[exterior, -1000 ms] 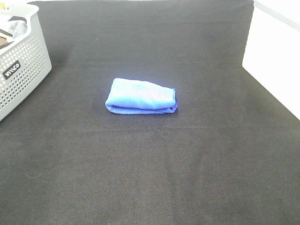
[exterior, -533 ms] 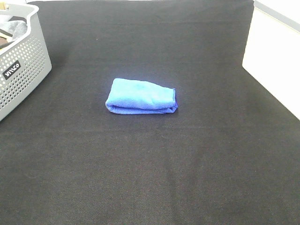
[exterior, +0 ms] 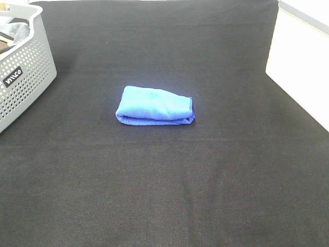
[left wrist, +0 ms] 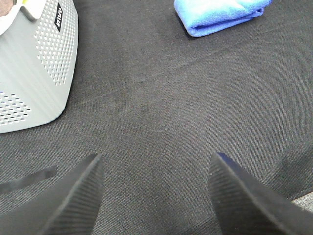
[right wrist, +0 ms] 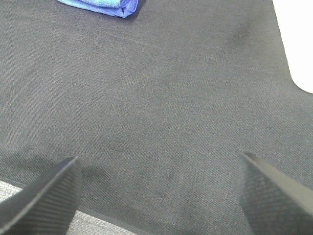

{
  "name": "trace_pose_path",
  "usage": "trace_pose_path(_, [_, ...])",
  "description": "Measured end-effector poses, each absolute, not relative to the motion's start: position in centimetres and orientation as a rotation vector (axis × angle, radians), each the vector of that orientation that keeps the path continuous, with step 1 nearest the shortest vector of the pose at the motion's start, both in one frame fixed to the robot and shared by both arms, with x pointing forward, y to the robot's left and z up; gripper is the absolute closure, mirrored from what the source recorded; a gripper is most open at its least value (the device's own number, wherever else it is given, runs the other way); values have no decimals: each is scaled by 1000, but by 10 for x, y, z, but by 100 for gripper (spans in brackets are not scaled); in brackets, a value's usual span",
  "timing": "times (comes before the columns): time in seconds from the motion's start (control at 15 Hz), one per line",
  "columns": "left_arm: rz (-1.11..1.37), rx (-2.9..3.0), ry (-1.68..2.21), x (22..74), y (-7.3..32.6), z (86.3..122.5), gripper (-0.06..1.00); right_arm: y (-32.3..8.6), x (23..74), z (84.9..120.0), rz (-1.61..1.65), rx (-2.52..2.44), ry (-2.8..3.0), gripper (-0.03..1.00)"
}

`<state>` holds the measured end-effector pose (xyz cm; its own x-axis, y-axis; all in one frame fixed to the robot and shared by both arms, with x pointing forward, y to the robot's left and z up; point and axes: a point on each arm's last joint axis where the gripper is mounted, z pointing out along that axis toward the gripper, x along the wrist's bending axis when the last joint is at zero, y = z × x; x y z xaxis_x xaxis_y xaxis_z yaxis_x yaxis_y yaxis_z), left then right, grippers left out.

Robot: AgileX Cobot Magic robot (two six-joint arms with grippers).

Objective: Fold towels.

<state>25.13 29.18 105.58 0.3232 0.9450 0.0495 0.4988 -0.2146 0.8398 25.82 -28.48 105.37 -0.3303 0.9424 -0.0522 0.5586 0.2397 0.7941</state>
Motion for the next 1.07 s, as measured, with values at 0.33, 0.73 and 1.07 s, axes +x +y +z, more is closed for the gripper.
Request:
trace_pose_path(0.33, [758, 1844, 1280, 251, 292, 1056, 34, -285, 258, 1054, 937, 1368, 1982, 16])
trace_pose_path(0.73, [839, 1764, 1386, 248, 294, 1056, 34, -288, 250, 1055, 904, 1454, 1791, 16])
trace_pose_path(1.07, [933, 1667, 1363, 232, 295, 1056, 34, -287, 231, 1055, 962, 1387, 1688, 16])
